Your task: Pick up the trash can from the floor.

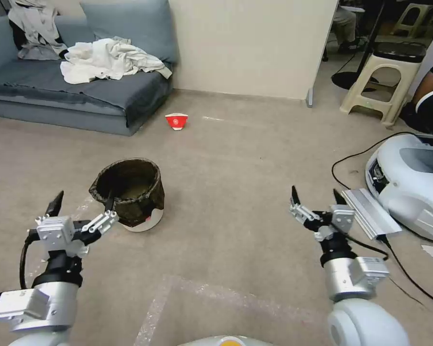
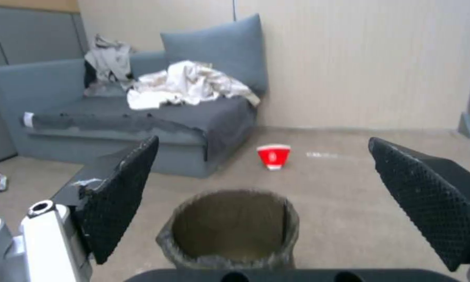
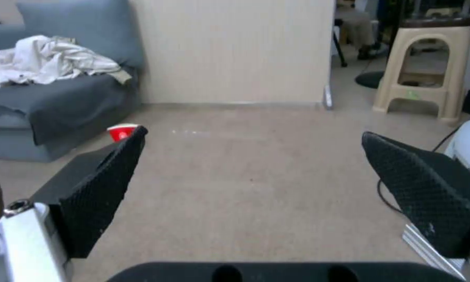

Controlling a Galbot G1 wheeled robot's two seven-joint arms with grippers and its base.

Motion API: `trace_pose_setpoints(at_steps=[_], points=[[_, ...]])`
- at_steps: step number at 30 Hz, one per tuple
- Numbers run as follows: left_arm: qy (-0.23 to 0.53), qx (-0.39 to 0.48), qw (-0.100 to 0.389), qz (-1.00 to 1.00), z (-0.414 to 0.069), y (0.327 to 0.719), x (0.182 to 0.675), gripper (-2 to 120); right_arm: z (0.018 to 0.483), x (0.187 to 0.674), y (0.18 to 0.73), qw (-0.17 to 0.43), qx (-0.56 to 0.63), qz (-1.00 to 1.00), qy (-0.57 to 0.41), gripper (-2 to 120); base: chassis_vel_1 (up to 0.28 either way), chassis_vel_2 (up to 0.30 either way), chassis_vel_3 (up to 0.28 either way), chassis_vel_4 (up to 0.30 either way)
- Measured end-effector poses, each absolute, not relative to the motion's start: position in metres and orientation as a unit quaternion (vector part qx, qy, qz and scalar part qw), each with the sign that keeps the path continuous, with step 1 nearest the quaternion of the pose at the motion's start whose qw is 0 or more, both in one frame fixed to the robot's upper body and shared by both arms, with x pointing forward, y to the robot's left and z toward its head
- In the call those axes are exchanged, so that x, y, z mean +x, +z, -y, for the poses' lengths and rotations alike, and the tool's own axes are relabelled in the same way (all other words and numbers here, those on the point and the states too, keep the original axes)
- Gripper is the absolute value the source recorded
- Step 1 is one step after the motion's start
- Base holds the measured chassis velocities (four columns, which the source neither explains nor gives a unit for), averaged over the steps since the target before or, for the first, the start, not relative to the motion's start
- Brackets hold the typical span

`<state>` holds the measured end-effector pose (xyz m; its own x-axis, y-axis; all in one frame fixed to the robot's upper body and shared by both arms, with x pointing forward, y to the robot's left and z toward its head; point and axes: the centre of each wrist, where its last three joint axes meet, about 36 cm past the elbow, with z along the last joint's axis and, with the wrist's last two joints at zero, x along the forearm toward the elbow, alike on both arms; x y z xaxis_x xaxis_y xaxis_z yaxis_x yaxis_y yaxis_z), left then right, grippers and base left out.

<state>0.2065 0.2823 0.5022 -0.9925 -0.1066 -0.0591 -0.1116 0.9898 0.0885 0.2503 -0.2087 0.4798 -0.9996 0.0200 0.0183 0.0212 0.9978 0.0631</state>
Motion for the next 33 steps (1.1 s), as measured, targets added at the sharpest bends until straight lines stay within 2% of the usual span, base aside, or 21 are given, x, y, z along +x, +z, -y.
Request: trace_pose_setpoints(at_steps=[9, 33], points=[[0.042, -0.058, 0.015, -0.997, -0.284, 0.4923, 0.208, 100, 0.2057, 0.2502, 0.4752, 0.018, -0.004, 0.999, -0.038, 100, 0.0, 0.0, 0.0, 0.0], [0.041, -0.059, 0.011, -0.997, -0.2825, 0.4965, 0.2067, 100, 0.2057, 0.2502, 0.4759, 0.013, -0.008, 0.999, -0.038, 100, 0.02, 0.019, 0.017, 0.018]])
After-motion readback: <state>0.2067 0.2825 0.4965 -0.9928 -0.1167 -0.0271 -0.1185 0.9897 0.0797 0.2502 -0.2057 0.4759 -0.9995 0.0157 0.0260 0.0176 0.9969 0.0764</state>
